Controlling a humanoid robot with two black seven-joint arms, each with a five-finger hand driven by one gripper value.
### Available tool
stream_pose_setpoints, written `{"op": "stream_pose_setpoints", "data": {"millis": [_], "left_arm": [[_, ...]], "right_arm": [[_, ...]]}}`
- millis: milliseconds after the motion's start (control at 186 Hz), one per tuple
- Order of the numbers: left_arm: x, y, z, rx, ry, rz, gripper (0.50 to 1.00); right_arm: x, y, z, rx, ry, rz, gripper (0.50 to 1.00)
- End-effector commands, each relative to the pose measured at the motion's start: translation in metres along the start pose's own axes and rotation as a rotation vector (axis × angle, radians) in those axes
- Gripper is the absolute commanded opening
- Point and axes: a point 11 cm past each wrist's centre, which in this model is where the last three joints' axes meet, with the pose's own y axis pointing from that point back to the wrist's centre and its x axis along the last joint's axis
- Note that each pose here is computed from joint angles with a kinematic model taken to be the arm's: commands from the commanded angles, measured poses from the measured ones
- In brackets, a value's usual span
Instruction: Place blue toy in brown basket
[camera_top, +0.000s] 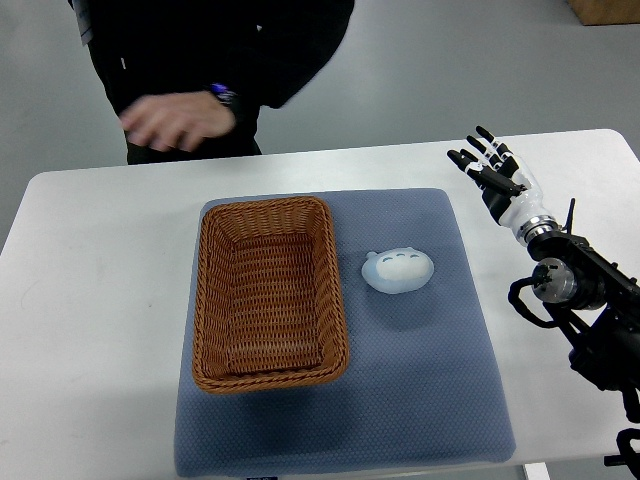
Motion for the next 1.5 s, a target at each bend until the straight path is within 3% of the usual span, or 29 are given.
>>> {"op": "stream_pose_setpoints", "data": {"millis": [0, 931, 1189, 1496], "left_arm": [[0.000, 0.000, 0.000, 0.001, -0.009, 0.000, 1.000], [0.000, 0.000, 0.001, -0.002, 0.000, 0.000, 1.000], [0.000, 0.000, 0.001, -0.001, -0.002, 0.000, 1.000], [0.000, 0.000, 0.002, -0.003, -0.004, 0.002, 1.000]], "right_arm": [[0.000, 0.000, 0.000, 0.000, -0.001, 0.000, 0.913], [-0.007, -0.002, -0.011, -0.002, 0.099, -0.109, 0.913], [-0.030, 0.005, -0.018, -0.009, 0.415, -0.287, 0.911], [-0.056, 0.019, -0.039, -0.009, 0.898, -0.634, 0.911]]}}
